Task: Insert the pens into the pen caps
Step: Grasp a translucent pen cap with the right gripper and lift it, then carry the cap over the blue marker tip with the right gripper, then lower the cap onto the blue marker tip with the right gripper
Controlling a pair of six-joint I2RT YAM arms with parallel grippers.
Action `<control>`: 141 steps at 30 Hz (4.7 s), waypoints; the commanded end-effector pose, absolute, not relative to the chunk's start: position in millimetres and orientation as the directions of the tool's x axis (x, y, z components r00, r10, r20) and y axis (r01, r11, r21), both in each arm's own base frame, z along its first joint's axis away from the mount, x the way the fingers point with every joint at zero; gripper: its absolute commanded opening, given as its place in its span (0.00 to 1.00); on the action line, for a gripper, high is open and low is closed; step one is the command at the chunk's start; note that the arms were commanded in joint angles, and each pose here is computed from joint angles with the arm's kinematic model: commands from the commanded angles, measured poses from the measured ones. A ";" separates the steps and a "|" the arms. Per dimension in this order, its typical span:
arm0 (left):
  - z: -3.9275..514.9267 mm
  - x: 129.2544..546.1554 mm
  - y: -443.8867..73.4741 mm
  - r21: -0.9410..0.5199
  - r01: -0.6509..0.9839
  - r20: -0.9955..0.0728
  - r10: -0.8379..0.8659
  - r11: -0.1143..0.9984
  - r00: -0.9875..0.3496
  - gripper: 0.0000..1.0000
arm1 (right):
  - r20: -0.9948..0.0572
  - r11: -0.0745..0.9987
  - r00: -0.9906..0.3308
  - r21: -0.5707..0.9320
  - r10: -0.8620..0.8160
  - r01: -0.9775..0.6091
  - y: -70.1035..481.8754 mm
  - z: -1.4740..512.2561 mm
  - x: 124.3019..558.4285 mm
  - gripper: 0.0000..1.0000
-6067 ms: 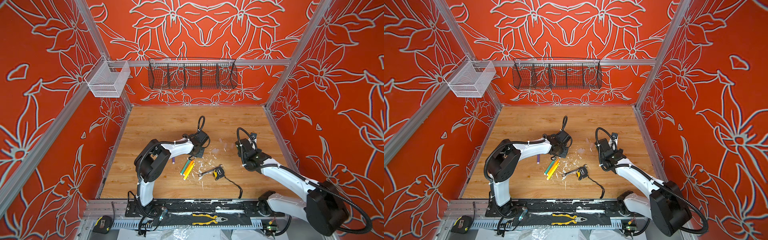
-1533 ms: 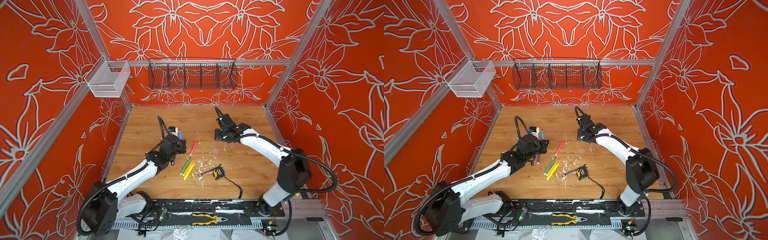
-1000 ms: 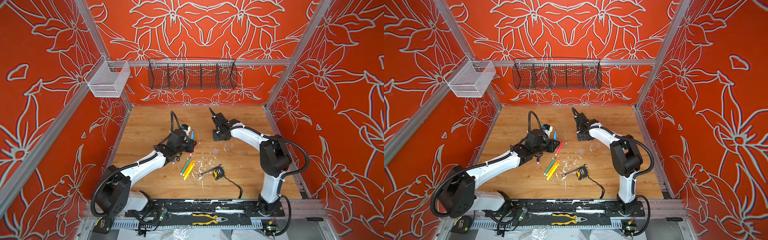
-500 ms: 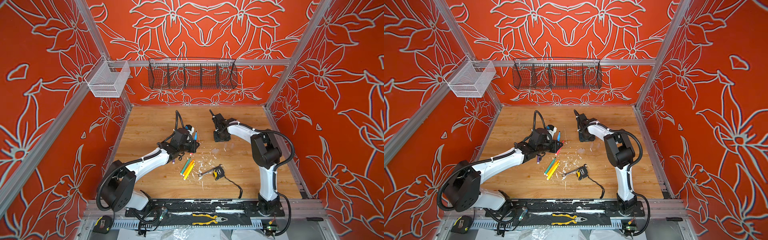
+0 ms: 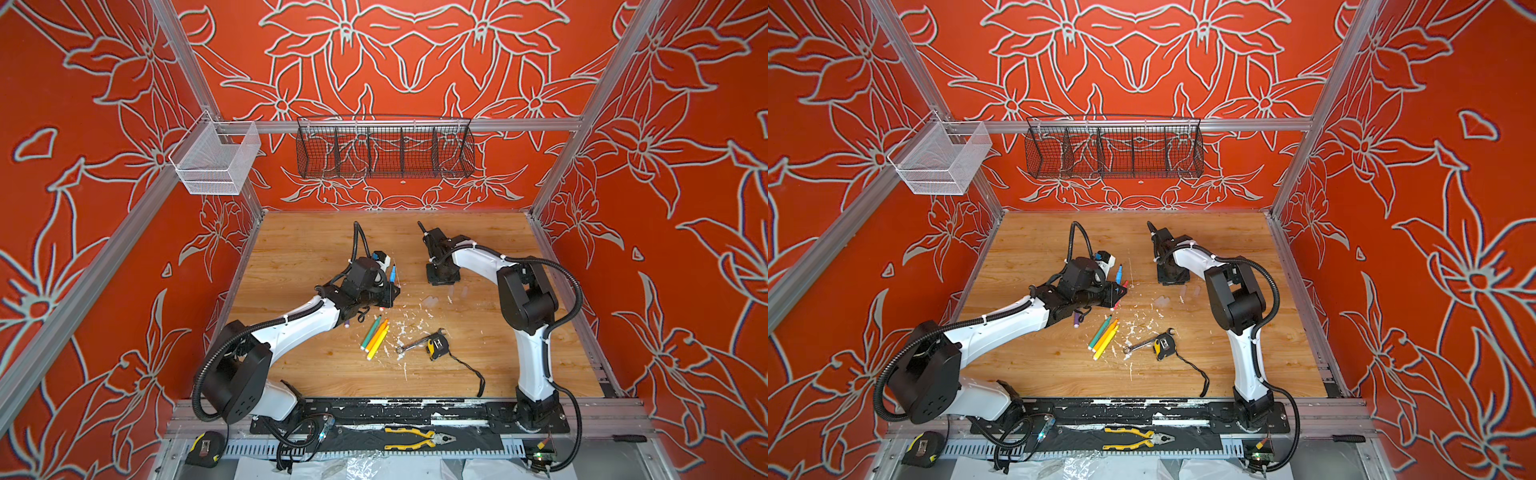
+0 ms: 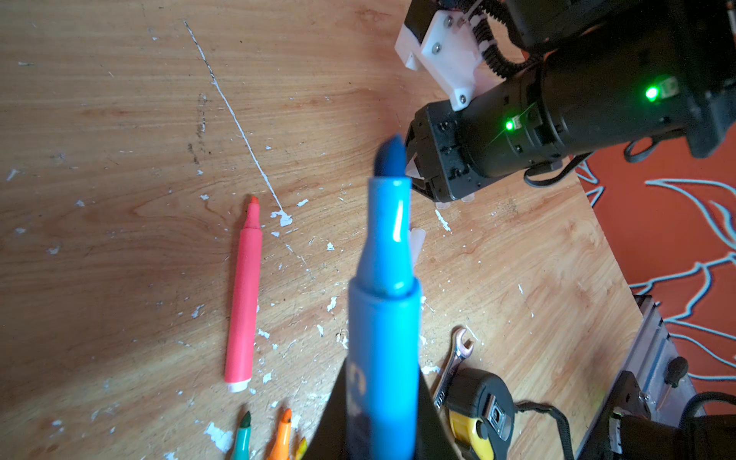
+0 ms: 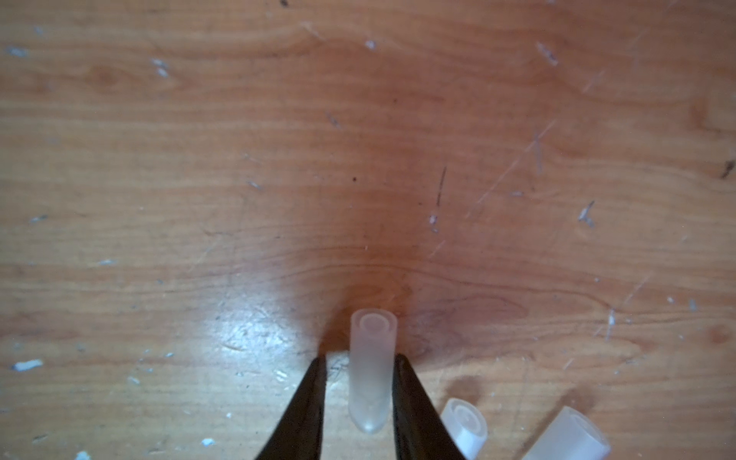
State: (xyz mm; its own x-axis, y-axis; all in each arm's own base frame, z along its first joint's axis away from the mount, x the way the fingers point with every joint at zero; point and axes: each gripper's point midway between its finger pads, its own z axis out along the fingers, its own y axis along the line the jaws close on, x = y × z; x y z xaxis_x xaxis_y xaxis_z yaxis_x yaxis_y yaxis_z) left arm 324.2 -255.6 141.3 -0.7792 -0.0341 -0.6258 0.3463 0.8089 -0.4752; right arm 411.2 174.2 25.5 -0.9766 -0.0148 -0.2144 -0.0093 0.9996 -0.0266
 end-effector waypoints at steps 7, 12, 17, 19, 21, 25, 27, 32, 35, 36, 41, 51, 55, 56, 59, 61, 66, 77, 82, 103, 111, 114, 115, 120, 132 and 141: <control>151.4 325.2 -258.9 -0.470 0.365 -0.641 -0.027 0.804 -0.767 0.00 | -0.136 0.998 -0.991 -0.069 -0.007 0.002 166.8 7.6 400.5 0.30; 152.2 325.1 -257.6 -0.469 0.363 -0.645 -0.031 0.805 -0.763 0.00 | -0.122 0.998 -0.993 -0.068 -0.007 0.002 167.7 3.8 399.5 0.27; 152.7 323.3 -259.6 -0.476 0.375 -0.646 -0.027 0.795 -0.763 0.00 | -0.119 0.998 -0.993 -0.066 -0.008 -0.001 168.7 3.1 399.8 0.19; 153.9 322.2 -261.9 -0.484 0.386 -0.647 -0.024 0.785 -0.762 0.00 | -0.123 0.998 -0.992 -0.069 -0.007 0.002 168.0 4.7 400.1 0.16; 155.7 320.7 -265.4 -0.490 0.402 -0.650 -0.017 0.774 -0.760 0.00 | -0.131 0.997 -0.991 -0.071 0.000 0.009 166.6 7.8 400.2 0.13; 158.3 315.9 -273.3 -0.490 0.433 -0.659 0.004 0.757 -0.752 0.00 | -0.193 0.999 -0.981 -0.027 0.020 0.026 169.1 24.4 400.8 0.10; 160.1 312.8 -278.0 -0.483 0.450 -0.667 0.018 0.751 -0.745 0.00 | -0.245 0.999 -0.969 0.009 0.038 0.037 170.0 39.9 400.2 0.10; 164.1 305.5 -288.8 -0.467 0.489 -0.684 0.049 0.737 -0.728 0.00 | -0.380 0.992 -0.920 0.111 0.099 0.061 168.8 79.6 393.4 0.08; 168.1 299.8 -295.0 -0.468 0.512 -0.695 0.057 0.720 -0.717 0.00 | -0.447 0.981 -0.883 0.184 0.142 0.065 168.1 102.9 385.5 0.04; 170.0 297.9 -297.3 -0.469 0.520 -0.699 0.060 0.715 -0.713 0.00 | -0.471 0.974 -0.868 0.216 0.159 0.061 168.6 111.5 382.7 0.03; 177.3 287.2 -307.1 -0.463 0.565 -0.728 0.071 0.683 -0.682 0.00 | -0.548 0.906 -0.788 0.424 0.279 0.026 177.5 157.7 363.8 0.00; 187.7 271.0 -321.2 -0.431 0.628 -0.766 0.105 0.649 -0.634 0.00 | -0.576 0.561 -0.584 0.794 0.572 -0.234 201.7 260.6 341.7 0.00; 184.9 265.9 -329.4 -0.428 0.641 -0.763 0.125 0.637 -0.634 0.00 | -0.612 0.580 -0.535 0.774 0.583 -0.254 190.5 256.4 333.6 0.00; 183.6 265.5 -331.1 -0.425 0.644 -0.763 0.131 0.636 -0.633 0.00 | -0.616 0.561 -0.524 0.777 0.588 -0.284 191.8 258.8 331.3 0.00; 179.8 265.5 -334.5 -0.433 0.642 -0.755 0.135 0.632 -0.642 0.00 | -0.624 0.508 -0.501 0.780 0.599 -0.364 196.9 268.4 325.7 0.00; 178.4 265.6 -335.8 -0.433 0.641 -0.751 0.139 0.634 -0.645 0.00 | -0.628 0.488 -0.499 0.778 0.597 -0.395 200.0 274.3 323.8 0.00; 176.5 265.9 -336.8 -0.434 0.640 -0.747 0.144 0.635 -0.649 0.00 | -0.613 0.451 -0.537 0.790 0.580 -0.414 210.8 274.8 323.4 0.00; 176.7 267.5 -335.1 -0.427 0.635 -0.750 0.140 0.644 -0.647 0.00 | -0.584 0.357 -0.608 0.811 0.538 -0.462 240.1 271.6 321.5 0.00; 175.3 270.3 -331.9 -0.417 0.621 -0.750 0.134 0.663 -0.647 0.00 | -0.585 0.350 -0.622 0.811 0.520 -0.469 248.3 268.8 319.6 0.00; 180.9 276.6 -314.3 -0.368 0.586 -0.781 0.103 0.722 -0.617 0.00 | -0.621 0.377 -0.615 0.784 0.487 -0.493 261.4 261.3 311.8 0.00; 178.9 276.8 -316.7 -0.369 0.589 -0.775 0.111 0.719 -0.622 0.00 | -0.629 0.385 -0.597 0.777 0.497 -0.498 257.2 267.8 310.6 0.00; 178.7 276.5 -317.3 -0.369 0.592 -0.775 0.114 0.716 -0.622 0.00 | -0.631 0.390 -0.593 0.776 0.501 -0.496 255.5 268.4 310.9 0.00; 179.0 276.8 -317.4 -0.369 0.592 -0.775 0.114 0.717 -0.621 0.00 | -0.631 0.391 -0.591 0.776 0.502 -0.495 255.2 268.7 311.0 0.00; 180.8 276.3 -316.0 -0.367 0.593 -0.780 0.110 0.717 -0.616 0.00 | -0.625 0.384 -0.603 0.781 0.496 -0.493 257.9 266.2 311.7 0.00; 179.8 279.2 -312.7 -0.358 0.575 -0.780 0.104 0.735 -0.618 0.00 | -0.608 0.345 -0.642 0.793 0.466 -0.501 269.3 260.2 311.0 0.00; 177.5 283.0 -307.2 -0.367 0.548 -0.772 0.083 0.751 -0.631 0.00 | -0.611 0.335 -0.647 0.791 0.456 -0.512 273.3 260.6 307.9 0.00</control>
State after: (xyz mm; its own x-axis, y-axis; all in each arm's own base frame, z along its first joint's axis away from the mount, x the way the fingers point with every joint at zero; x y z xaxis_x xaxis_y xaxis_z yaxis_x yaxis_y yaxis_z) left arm 280.9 -312.5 173.8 -0.6336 0.1047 -0.7666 0.5624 0.7427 -0.3635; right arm 311.6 264.7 244.1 -0.6487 0.4598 -0.6064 -0.4715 0.3826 0.7945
